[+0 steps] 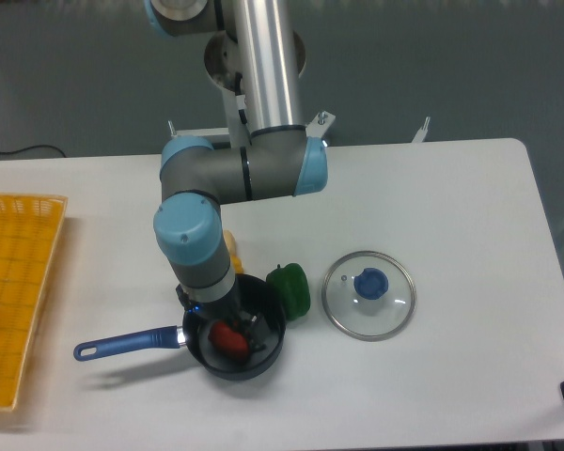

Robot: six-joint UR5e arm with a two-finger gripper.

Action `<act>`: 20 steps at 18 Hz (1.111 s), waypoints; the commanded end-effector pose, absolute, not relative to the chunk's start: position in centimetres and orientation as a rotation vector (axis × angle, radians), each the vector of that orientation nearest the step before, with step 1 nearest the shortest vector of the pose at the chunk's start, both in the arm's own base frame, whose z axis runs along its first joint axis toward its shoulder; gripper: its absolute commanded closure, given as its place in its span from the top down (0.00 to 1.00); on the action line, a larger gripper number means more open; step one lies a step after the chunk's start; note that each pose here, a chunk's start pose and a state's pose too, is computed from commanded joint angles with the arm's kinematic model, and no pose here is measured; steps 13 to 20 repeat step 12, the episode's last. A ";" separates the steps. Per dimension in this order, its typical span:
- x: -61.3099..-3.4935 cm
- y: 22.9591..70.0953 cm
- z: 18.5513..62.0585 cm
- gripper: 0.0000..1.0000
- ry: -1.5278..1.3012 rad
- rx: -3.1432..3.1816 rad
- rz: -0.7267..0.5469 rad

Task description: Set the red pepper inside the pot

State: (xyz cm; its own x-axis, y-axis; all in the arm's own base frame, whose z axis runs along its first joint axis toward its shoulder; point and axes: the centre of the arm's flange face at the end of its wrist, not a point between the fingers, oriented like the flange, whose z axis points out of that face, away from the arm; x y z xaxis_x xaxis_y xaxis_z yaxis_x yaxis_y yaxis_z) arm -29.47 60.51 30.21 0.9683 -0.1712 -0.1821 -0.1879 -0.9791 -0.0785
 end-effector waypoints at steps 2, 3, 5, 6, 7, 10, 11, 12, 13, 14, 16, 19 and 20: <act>-29.8 59.7 31.2 1.00 0.326 -3.027 0.262; -30.1 59.2 31.6 1.00 0.359 -3.037 0.251; -30.9 57.8 32.6 1.00 0.451 -3.059 0.220; -31.2 57.2 33.1 1.00 0.513 -3.063 0.207; -31.6 56.6 33.4 1.00 0.579 -3.062 0.194; -33.2 55.0 34.8 1.00 0.657 -3.038 0.208; -33.7 54.5 35.1 1.00 0.650 -3.040 0.210; -33.8 54.4 35.1 1.00 0.645 -3.039 0.207; -33.8 54.4 35.1 1.00 0.645 -3.039 0.207; -33.8 54.4 35.1 1.00 0.645 -3.039 0.207; -33.8 54.4 35.1 1.00 0.645 -3.039 0.207; -33.8 54.4 35.1 1.00 0.645 -3.039 0.207; -33.8 54.4 35.1 1.00 0.645 -3.039 0.207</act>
